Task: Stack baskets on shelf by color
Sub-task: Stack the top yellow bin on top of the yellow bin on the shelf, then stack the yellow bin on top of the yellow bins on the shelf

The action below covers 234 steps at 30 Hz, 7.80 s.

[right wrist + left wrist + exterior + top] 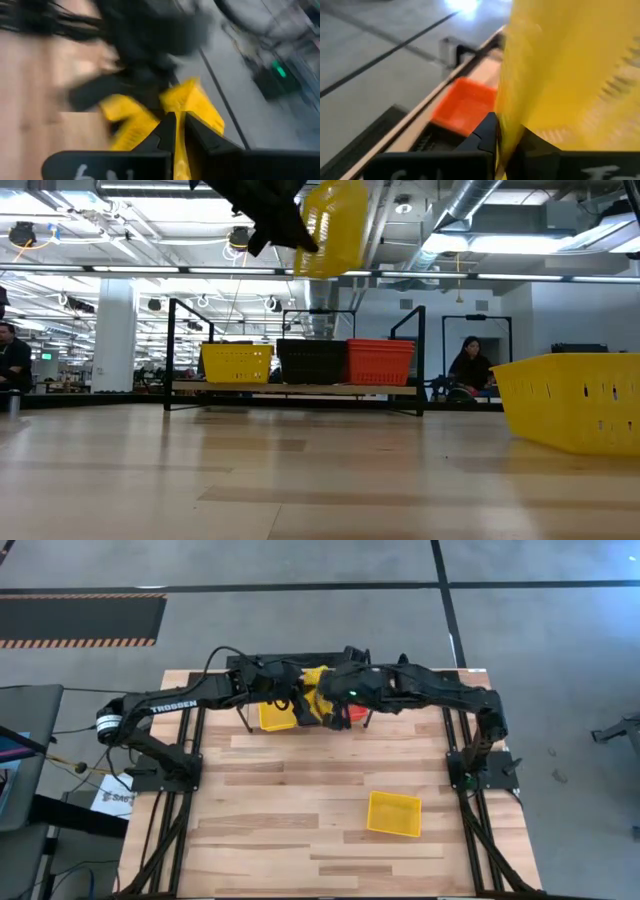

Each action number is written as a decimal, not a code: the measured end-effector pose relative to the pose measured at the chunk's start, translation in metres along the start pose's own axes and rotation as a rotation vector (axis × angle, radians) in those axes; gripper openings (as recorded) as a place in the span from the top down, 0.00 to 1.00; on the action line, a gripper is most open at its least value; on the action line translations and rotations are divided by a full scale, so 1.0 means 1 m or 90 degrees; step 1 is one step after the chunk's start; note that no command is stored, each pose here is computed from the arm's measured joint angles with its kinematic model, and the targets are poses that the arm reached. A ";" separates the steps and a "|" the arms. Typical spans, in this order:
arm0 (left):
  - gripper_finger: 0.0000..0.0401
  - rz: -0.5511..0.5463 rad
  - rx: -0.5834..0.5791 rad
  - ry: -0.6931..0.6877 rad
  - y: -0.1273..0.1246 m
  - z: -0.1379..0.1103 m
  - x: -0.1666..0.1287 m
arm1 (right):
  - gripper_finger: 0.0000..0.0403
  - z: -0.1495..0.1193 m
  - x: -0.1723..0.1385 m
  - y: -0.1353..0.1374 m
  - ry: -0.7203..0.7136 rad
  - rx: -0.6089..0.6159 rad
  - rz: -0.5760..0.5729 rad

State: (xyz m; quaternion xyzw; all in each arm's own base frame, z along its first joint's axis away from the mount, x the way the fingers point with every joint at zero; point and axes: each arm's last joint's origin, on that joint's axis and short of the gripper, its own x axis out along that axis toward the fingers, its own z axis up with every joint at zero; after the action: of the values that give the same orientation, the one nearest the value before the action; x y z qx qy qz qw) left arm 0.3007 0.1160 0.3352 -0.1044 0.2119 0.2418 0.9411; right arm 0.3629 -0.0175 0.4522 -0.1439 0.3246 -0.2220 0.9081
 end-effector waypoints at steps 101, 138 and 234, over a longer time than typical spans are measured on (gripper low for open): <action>1.00 0.468 -0.631 0.318 0.048 -0.093 -0.010 | 0.62 -0.048 -0.114 -0.137 0.140 -0.022 -0.357; 0.63 0.280 -0.494 0.262 0.047 -0.065 -0.040 | 0.63 -0.048 -0.114 -0.137 0.137 -0.014 -0.358; 0.63 -0.081 0.022 -0.063 0.009 -0.005 -0.095 | 0.68 -0.248 -0.035 0.117 0.589 0.473 0.105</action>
State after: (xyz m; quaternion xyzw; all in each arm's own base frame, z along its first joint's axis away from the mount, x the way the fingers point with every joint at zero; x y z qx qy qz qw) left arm 0.2188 0.0833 0.3726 -0.0893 0.1620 0.1825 0.9656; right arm 0.2130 0.0719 0.2379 0.3205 0.5971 -0.2891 0.6762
